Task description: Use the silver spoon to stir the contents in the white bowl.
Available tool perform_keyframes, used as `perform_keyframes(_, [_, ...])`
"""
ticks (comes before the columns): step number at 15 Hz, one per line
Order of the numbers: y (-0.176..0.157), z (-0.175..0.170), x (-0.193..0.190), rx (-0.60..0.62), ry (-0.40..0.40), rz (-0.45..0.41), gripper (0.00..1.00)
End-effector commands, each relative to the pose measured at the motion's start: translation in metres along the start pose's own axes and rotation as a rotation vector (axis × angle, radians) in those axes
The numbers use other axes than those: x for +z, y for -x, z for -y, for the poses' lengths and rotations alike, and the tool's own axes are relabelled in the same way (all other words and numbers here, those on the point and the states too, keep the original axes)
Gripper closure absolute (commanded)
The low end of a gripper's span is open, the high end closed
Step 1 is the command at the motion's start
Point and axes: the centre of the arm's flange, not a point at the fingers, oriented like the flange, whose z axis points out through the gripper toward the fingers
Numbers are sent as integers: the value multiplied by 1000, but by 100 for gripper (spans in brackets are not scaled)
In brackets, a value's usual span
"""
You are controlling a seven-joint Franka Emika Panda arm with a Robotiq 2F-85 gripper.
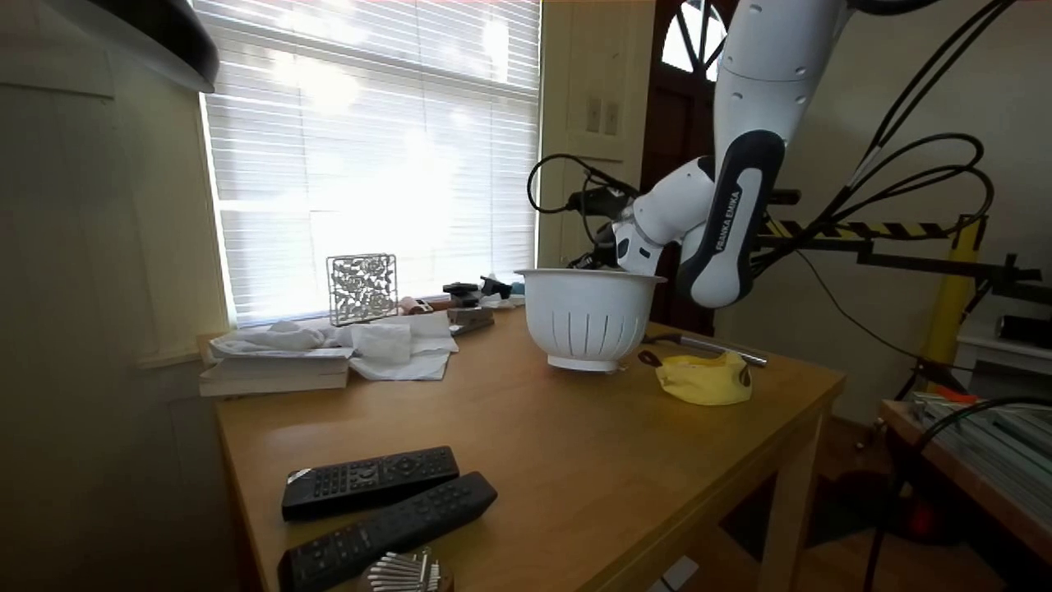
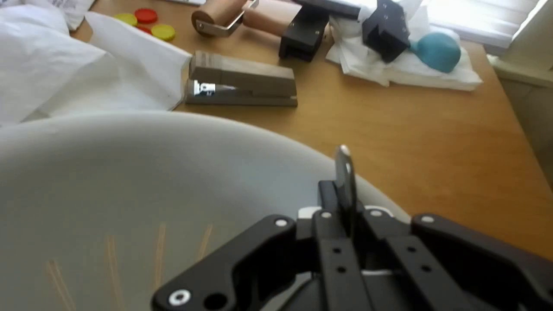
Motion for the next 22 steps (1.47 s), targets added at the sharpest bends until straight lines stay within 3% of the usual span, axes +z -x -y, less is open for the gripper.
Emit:
perform_keyframes(1, [-16, -10, -20, 0, 33, -97, 98])
perform_keyframes(12, [-34, -43, -40, 136, 181, -35, 98])
perform_keyframes(19, [-27, -47, -44, 202, 363, 152, 98])
perform_keyframes(22, [-18, -40, -43, 190, 404, 216, 98])
